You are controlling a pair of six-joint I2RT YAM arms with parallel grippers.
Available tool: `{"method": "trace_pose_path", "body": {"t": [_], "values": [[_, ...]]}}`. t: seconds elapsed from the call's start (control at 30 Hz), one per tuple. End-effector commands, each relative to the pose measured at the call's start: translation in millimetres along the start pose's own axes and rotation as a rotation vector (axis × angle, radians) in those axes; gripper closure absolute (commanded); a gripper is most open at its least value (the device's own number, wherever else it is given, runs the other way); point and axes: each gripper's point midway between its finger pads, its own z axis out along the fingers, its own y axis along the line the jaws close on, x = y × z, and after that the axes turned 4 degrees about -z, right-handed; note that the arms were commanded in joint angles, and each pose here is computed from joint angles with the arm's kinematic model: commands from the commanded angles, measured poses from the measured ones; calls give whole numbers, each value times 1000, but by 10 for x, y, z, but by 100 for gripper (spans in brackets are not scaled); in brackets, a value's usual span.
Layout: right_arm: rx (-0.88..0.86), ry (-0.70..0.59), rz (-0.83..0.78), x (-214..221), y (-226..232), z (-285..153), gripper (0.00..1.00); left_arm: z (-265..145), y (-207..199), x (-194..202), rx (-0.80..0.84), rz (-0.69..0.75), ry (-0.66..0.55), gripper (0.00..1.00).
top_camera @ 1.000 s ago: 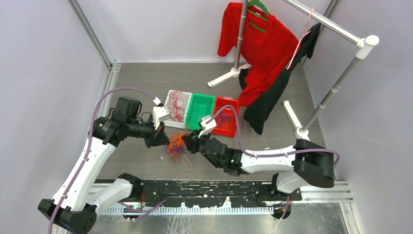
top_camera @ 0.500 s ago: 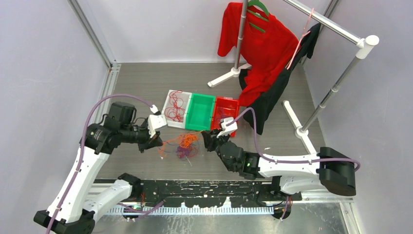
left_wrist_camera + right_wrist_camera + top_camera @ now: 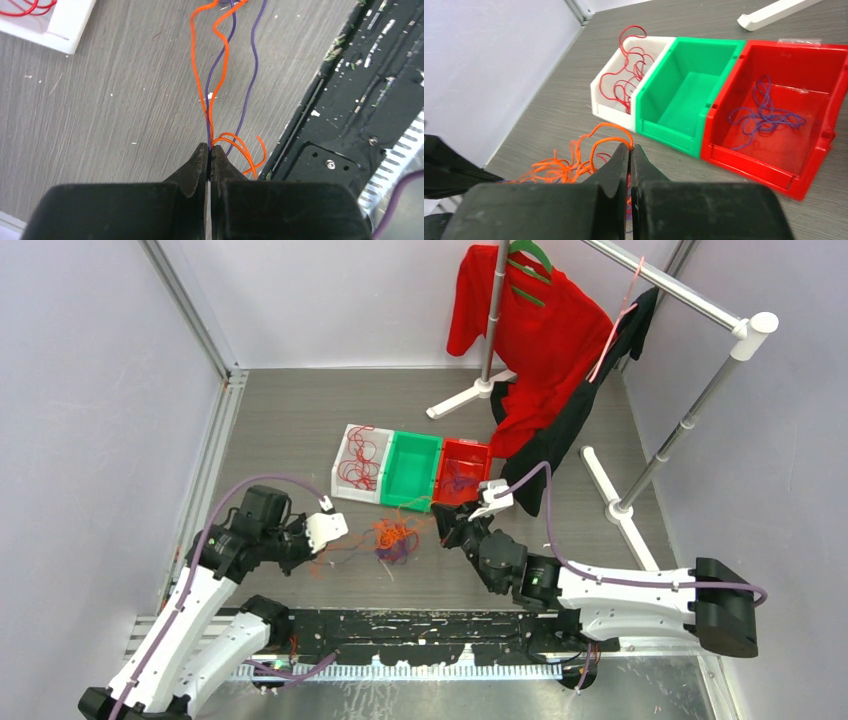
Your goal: Untangle the cables
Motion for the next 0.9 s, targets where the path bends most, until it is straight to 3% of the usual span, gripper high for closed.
{"method": "trace_pose_path", "body": {"t": [0.0,0.03,0.1,0.13,0.23,0.33,0.47,0.63,0.87], "values": [[-101,-71,127,-490,291,-42,97,6,268,-157,-153,5,-90,98],[-122,-58,120,-507,335,-56,97,13,242,-152,-138,5,-87,88],[-186,-36,116,-516,471,-80,97,-8,97,-164,-58,10,-86,41],[-228,-14,107,-487,563,-86,97,-44,32,-212,-23,-2,-100,24],[-301,49,81,-391,781,-67,97,-238,-250,-462,117,-40,-186,3],[-386,78,84,-368,1019,-54,96,-485,-371,-830,196,-53,-302,1],[-526,126,66,-351,1366,-87,92,-631,-209,-1270,189,-105,-401,2],[-597,155,70,-333,1546,-109,89,-593,-197,-1402,244,-90,-424,12],[-656,173,98,-310,1682,-140,89,-455,-202,-1423,262,-60,-480,34]]}}
